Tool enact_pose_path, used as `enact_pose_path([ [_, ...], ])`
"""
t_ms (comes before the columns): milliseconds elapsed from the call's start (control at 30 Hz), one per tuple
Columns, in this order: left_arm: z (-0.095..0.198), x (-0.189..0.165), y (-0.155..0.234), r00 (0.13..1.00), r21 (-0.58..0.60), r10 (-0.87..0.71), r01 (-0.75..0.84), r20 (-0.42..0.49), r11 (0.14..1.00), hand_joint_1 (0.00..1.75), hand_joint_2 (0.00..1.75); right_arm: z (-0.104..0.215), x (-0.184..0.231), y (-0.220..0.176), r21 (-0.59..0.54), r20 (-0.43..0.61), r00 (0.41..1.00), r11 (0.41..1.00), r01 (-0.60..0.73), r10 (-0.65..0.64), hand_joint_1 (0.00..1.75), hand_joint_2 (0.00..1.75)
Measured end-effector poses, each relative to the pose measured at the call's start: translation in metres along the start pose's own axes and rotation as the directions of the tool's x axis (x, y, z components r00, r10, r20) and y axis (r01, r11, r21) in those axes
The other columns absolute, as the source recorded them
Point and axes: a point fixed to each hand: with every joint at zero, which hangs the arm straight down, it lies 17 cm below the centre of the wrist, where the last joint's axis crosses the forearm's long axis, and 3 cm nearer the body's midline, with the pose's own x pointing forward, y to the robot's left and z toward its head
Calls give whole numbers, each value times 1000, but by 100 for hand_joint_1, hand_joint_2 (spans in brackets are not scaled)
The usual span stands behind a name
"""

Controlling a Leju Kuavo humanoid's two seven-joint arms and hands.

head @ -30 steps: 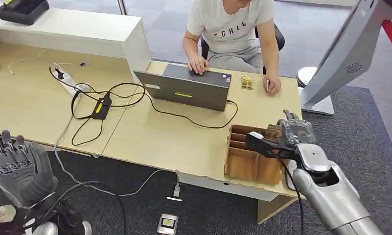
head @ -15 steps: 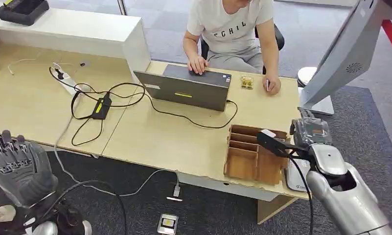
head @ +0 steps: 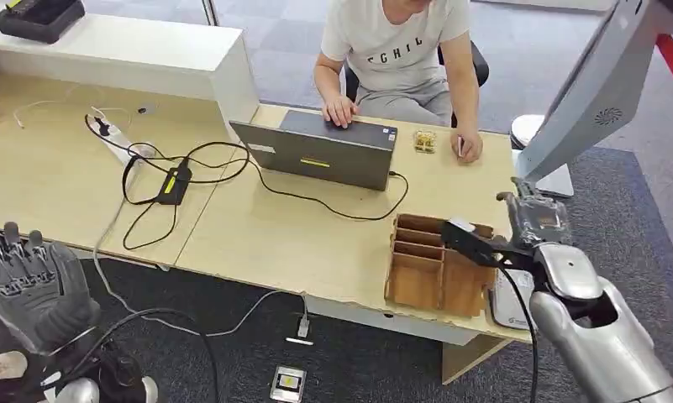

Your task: Pass the card to the sensor for recognition and then transmit it.

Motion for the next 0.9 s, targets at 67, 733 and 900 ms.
enact_pose_path([
  [67, 1, 0, 1, 1000, -1, -4, 4, 0, 1000, 0, 175, 3, -7, -12, -19, -16, 1000, 1000, 3, -3, 0, 175],
  [733, 2, 14, 10, 997, 3, -66, 66, 46, 998, 0, 175, 118, 80, -84, -342, 283, 948, 907, 244, -147, 0, 175],
  [900, 2, 15, 10, 996, 1, -72, 72, 53, 997, 0, 175, 122, 100, -71, -320, 345, 917, 894, 314, -199, 0, 175],
])
